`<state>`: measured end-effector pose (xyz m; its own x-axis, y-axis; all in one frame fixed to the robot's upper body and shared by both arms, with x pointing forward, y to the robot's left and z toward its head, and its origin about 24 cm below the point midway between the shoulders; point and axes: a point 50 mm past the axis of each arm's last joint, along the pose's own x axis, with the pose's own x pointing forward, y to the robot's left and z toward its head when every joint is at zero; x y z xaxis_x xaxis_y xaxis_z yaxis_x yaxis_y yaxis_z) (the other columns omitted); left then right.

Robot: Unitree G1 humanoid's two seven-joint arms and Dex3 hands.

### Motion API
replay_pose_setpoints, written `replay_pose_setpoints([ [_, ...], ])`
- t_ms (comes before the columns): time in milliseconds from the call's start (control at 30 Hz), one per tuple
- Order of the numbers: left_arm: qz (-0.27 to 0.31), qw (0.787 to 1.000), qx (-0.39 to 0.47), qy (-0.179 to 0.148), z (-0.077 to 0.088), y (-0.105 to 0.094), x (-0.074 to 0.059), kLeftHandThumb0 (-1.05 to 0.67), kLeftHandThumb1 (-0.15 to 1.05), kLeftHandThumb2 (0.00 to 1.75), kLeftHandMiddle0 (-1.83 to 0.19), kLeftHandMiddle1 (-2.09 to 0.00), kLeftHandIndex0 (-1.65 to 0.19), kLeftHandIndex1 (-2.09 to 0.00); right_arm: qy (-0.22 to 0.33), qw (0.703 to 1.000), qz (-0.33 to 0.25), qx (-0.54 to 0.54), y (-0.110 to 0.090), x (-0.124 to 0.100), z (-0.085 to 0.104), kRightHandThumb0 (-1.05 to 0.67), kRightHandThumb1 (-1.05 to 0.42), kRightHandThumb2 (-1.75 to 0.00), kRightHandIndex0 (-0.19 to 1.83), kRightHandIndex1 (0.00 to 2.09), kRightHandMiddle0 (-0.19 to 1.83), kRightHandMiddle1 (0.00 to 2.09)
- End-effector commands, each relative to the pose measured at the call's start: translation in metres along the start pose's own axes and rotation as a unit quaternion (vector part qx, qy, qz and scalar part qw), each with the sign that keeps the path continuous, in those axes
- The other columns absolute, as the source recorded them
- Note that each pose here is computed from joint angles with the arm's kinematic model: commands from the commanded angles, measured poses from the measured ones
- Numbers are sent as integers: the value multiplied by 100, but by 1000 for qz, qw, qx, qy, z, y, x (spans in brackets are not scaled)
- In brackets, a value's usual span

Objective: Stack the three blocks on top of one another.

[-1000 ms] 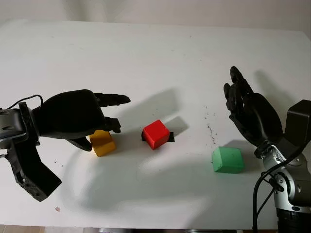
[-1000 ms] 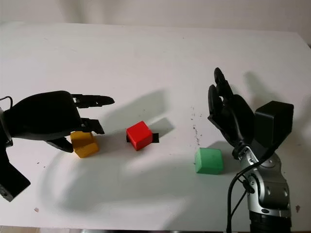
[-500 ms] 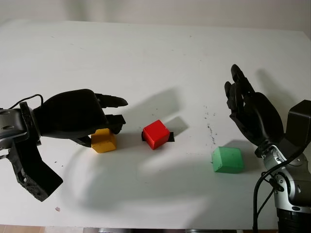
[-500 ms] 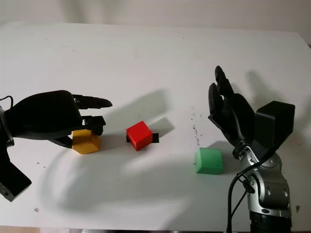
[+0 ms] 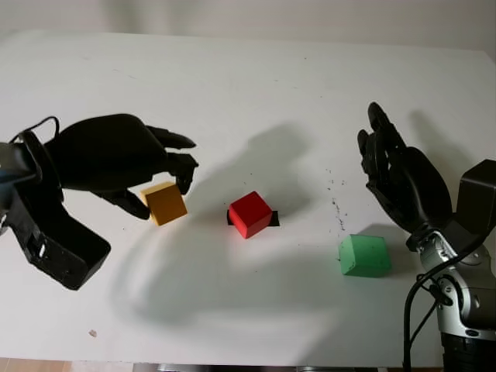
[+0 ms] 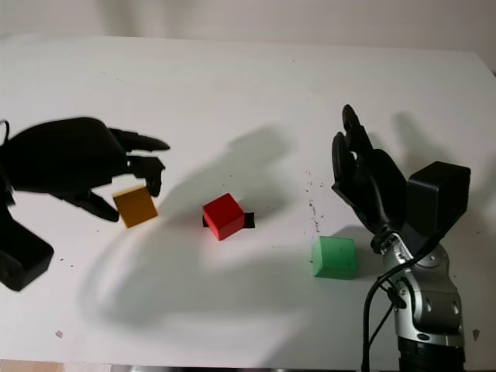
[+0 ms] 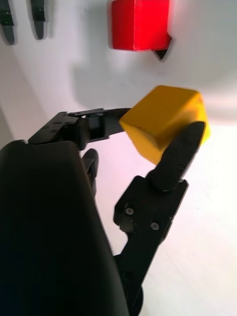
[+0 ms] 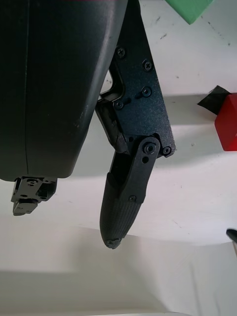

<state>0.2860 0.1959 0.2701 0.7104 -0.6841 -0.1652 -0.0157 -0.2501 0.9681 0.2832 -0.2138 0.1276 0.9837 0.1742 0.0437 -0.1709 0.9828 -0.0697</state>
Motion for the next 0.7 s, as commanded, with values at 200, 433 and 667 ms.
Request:
replay_pose_setpoints([
  [200,11,999,-31,-25,5,43,11,-44,96,5,-32,-6,-48,-124,-8,1000,-3,2,3,-1,0,-76,-105,-66,-19,0,-19,0],
  [433,23,990,-131,-44,1,47,21,-41,95,6,-35,-6,-54,-111,-6,1000,-4,6,5,-2,-2,-74,-105,-67,-19,0,-19,0],
  [667,45,964,-254,-65,2,29,34,-44,97,6,-32,-4,-49,-120,-4,1000,-5,2,4,-1,-3,-74,-105,-68,-19,0,-19,0],
])
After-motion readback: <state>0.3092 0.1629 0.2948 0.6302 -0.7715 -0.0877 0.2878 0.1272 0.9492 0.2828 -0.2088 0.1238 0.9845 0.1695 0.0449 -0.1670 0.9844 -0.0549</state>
